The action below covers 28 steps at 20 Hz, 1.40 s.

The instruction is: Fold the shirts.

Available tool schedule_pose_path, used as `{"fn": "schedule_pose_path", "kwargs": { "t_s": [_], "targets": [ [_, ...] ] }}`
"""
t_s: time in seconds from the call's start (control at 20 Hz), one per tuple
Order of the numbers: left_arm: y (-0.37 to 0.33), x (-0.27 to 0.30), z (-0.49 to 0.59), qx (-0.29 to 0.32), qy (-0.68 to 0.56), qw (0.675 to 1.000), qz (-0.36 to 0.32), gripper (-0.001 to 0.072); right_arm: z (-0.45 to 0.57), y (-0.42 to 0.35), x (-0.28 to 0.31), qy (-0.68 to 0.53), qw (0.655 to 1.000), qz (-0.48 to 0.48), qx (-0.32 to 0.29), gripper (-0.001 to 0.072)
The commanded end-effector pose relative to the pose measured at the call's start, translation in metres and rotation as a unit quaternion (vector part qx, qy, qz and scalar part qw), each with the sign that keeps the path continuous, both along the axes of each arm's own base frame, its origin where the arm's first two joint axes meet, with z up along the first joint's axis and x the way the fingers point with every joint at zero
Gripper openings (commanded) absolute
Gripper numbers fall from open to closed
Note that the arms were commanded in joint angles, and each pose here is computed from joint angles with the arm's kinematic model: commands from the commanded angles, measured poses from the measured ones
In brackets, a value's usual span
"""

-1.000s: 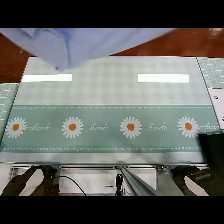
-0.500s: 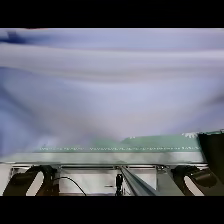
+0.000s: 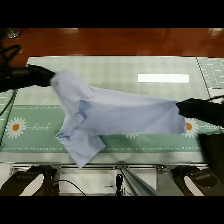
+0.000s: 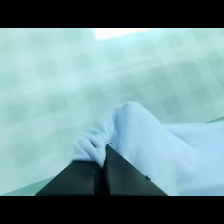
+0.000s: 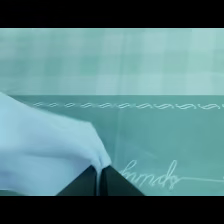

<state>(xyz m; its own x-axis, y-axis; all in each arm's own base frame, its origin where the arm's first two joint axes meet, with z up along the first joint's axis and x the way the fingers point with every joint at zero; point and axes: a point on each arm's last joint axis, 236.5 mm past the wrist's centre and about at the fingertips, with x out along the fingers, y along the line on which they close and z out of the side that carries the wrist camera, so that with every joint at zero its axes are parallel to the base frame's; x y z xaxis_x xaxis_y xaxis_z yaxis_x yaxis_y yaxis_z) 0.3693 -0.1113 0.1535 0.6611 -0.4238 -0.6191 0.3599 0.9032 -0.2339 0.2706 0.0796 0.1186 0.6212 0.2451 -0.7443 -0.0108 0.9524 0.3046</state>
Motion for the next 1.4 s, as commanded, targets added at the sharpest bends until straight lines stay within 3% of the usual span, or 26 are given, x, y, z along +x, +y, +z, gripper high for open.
{"fn": "schedule_pose_path", "kwargs": {
  "t_s": [0.0, 0.15, 0.3, 0.35, 0.4, 0.45, 0.5, 0.6, 0.7, 0.85, 0.95, 1.05, 1.1, 1.35],
  "targets": [
    [-0.023, 0.056, -0.059, -0.082, 0.055, 0.995, 0.021, 0.0023, -0.058, -0.028, 0.061, 0.012, 0.997, -0.073, -0.014, 0.0020],
    [-0.031, 0.103, -0.069, -0.086, 0.070, 0.994, 0.014, 0.0023, -0.078, -0.061, 0.113, 0.041, 0.993, -0.112, 0.001, 0.0020],
    [-0.056, 0.125, -0.063, -0.100, 0.083, 0.991, -0.012, 0.0035, -0.091, -0.055, 0.157, 0.063, 0.990, -0.101, 0.077, 0.0021],
    [-0.067, 0.123, -0.064, -0.099, 0.092, 0.990, -0.028, 0.0177, -0.095, -0.049, 0.168, 0.070, 0.986, -0.100, 0.110, 0.0021],
    [-0.076, 0.117, -0.069, -0.096, 0.105, 0.989, -0.044, 0.0570, -0.099, -0.044, 0.176, 0.077, 0.983, -0.097, 0.135, 0.0065],
    [-0.078, 0.109, -0.075, -0.087, 0.122, 0.987, -0.054, 0.0707, -0.100, -0.042, 0.181, 0.080, 0.982, -0.086, 0.146, 0.0313],
    [-0.070, 0.097, -0.085, -0.060, 0.145, 0.985, -0.066, 0.0707, -0.098, -0.042, 0.183, 0.081, 0.984, -0.064, 0.143, 0.0628],
    [-0.021, 0.068, -0.113, 0.010, 0.229, 0.973, -0.037, 0.0707, -0.092, -0.053, 0.171, 0.098, 0.989, -0.017, 0.109, 0.0635],
    [0.051, 0.023, -0.141, 0.086, 0.336, 0.938, 0.011, 0.0706, -0.094, -0.087, 0.144, 0.138, 0.987, -0.021, 0.074, 0.0631],
    [0.102, -0.034, -0.165, 0.007, 0.395, 0.912, 0.110, 0.0706, -0.115, -0.132, 0.093, 0.191, 0.976, -0.083, 0.063, 0.0622],
    [0.114, -0.085, -0.188, -0.042, 0.430, 0.890, 0.144, 0.0706, -0.133, -0.118, 0.071, 0.178, 0.968, -0.125, 0.126, 0.0622],
    [0.097, -0.118, -0.200, -0.138, 0.452, 0.862, 0.184, 0.0706, -0.142, -0.078, 0.059, 0.139, 0.964, -0.119, 0.194, 0.0622],
    [0.085, -0.125, -0.202, -0.173, 0.447, 0.857, 0.188, 0.0706, -0.145, -0.059, 0.054, 0.127, 0.962, -0.108, 0.217, 0.0622],
    [0.048, -0.144, -0.215, -0.203, 0.428, 0.868, 0.147, 0.0705, -0.155, -0.025, 0.036, 0.142, 0.959, -0.076, 0.235, 0.0622]
  ]
}}
